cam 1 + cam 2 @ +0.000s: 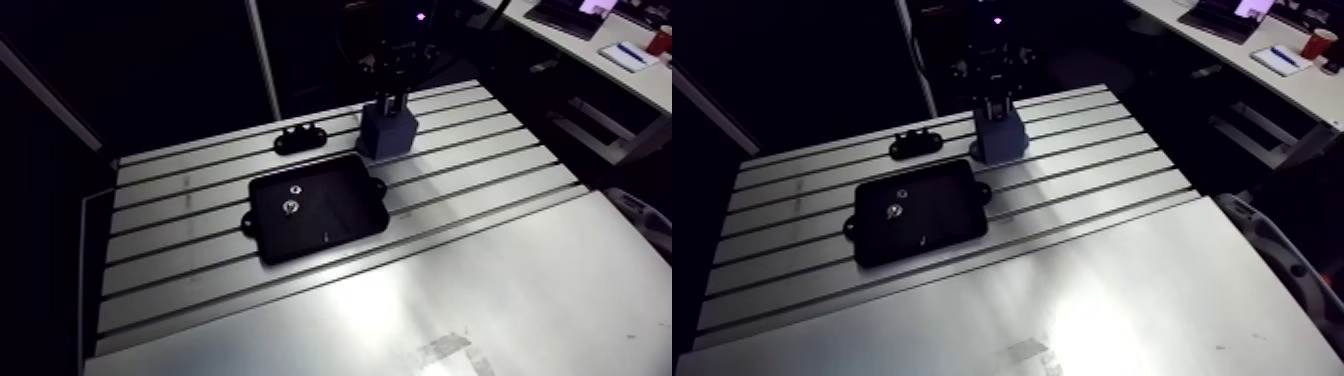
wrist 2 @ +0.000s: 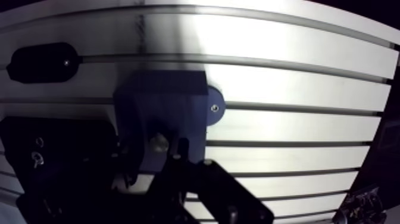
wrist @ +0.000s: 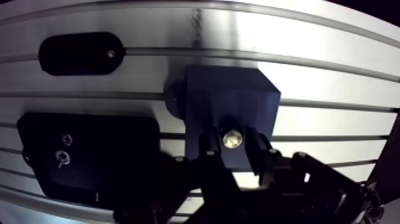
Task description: Pick up the M10 bolt and insert it into the hex recess until seated.
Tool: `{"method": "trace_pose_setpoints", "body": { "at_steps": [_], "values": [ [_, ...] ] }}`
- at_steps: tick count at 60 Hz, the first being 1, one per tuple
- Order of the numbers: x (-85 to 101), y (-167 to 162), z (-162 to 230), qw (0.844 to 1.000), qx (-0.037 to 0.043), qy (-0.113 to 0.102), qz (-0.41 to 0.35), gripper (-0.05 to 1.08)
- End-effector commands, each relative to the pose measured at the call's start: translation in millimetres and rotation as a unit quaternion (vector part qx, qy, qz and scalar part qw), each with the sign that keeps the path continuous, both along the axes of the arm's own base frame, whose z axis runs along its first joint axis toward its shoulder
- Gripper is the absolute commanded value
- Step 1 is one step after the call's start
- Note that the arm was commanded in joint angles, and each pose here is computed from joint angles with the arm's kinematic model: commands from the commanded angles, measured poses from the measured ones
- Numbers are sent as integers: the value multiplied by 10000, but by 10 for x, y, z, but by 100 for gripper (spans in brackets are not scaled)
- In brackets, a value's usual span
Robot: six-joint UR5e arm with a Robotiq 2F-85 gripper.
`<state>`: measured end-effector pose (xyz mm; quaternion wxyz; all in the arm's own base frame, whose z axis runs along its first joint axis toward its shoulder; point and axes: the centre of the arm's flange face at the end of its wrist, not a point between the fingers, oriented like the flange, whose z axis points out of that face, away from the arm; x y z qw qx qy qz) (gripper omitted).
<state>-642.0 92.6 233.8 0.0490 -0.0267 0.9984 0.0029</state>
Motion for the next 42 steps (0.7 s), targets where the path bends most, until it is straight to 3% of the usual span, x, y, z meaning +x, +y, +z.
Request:
{"method": "trace_pose_setpoints", "body": {
  "at_steps": [1, 42],
  "values": [
    [-3, 2, -7, 10000, 5, -4, 7, 65],
    [-31, 1, -23, 10000, 5, -4, 15, 69]
  ]
}}
